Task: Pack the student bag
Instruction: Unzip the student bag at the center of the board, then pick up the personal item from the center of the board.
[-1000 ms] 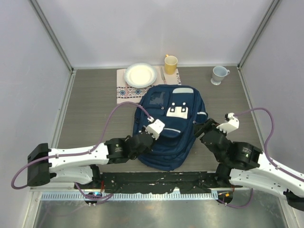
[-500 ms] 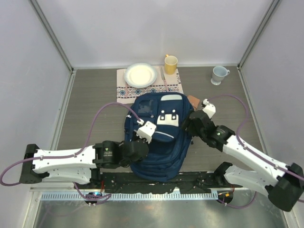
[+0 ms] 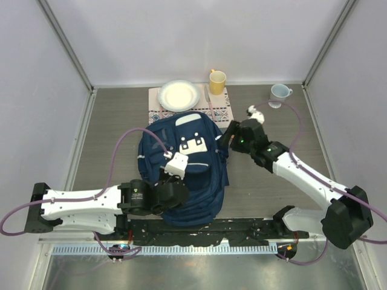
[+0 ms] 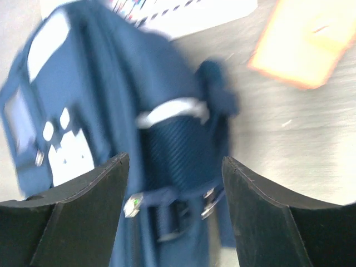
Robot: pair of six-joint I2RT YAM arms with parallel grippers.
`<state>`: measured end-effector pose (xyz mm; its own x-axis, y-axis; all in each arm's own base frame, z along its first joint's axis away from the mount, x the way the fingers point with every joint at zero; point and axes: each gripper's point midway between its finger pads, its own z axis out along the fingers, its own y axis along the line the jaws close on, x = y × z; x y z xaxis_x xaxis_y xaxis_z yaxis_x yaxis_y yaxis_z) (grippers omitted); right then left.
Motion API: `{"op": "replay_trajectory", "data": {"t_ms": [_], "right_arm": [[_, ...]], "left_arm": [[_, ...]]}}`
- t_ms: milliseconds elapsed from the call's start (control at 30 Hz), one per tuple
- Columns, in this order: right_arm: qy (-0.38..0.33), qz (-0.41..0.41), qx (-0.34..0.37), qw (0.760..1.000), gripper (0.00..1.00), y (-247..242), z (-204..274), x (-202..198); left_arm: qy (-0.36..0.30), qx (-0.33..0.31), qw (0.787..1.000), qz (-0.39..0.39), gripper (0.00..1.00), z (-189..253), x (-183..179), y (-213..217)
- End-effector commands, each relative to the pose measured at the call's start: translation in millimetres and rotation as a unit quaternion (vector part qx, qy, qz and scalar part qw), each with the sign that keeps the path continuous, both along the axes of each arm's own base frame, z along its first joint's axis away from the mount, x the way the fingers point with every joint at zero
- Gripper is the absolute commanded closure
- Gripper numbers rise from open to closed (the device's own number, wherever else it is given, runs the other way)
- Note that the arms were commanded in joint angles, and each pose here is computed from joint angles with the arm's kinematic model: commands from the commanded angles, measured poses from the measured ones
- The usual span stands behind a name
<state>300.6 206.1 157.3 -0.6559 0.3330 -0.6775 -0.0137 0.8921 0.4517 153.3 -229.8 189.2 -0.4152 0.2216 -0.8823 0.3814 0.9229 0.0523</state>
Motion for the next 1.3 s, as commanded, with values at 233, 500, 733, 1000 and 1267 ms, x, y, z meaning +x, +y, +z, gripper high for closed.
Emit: {"op": "replay_trajectory", "data": {"t_ms": [233, 500, 733, 1000, 1267], "right_arm": [[-0.013, -0.175, 0.022, 0.984, 0.25, -129.3, -9.9, 103.3], [0.011, -0.178, 0.035, 0.983, 0.23, -164.1, -56.9, 156.9], [0.034, -0.134, 0.075, 0.988, 0.23, -163.4, -93.1, 168.9], [0.057, -0.087, 0.117, 0.988, 0.24, -143.0, -120.9, 166.9], [0.077, -0.059, 0.118, 0.988, 0.36, -135.0, -136.8, 146.8]], "left_arm": [[-0.025, -0.108, 0.993, 0.05, 1.0, 36.6, 19.1, -4.9], [-0.007, -0.117, 0.993, 0.034, 1.0, 31.5, 14.7, -16.5], [-0.011, -0.122, 0.992, 0.033, 1.0, 35.8, 15.6, -19.1], [-0.011, -0.11, 0.993, 0.031, 1.0, 35.3, 17.0, -20.2], [-0.01, -0.113, 0.993, 0.033, 1.0, 33.4, 17.5, -17.8]]}}
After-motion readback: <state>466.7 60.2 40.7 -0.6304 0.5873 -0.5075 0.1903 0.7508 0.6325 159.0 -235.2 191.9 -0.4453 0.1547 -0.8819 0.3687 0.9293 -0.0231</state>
